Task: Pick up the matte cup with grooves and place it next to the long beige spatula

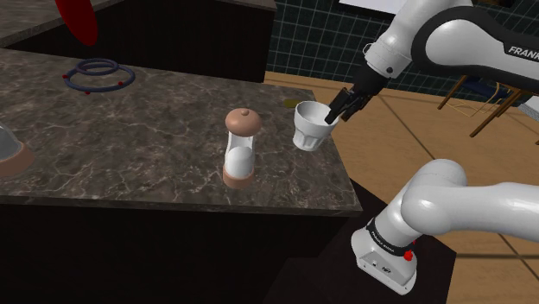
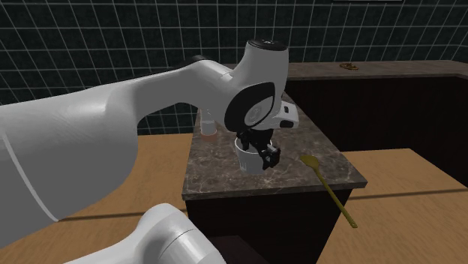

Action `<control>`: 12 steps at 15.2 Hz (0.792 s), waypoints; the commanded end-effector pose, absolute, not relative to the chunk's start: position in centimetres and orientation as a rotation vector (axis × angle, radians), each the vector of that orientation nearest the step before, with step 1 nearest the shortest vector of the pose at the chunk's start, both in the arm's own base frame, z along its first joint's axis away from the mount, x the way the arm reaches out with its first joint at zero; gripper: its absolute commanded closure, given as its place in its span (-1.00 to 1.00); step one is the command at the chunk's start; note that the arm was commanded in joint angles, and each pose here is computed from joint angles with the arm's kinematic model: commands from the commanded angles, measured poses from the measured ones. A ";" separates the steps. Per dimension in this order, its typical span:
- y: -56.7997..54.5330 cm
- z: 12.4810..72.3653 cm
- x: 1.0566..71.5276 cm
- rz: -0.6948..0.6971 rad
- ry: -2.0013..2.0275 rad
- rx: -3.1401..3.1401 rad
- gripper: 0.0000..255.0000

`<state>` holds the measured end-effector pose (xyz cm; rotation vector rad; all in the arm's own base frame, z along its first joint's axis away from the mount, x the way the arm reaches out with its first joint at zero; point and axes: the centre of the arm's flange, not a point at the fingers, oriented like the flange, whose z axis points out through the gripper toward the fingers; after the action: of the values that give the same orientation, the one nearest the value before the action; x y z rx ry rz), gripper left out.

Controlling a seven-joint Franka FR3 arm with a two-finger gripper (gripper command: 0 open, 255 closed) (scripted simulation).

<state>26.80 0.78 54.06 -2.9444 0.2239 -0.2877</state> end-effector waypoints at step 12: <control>0.0 58.9 25.8 -0.287 0.224 -2.944 -1.00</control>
<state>25.77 0.00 58.87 -2.9444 0.2238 -0.2876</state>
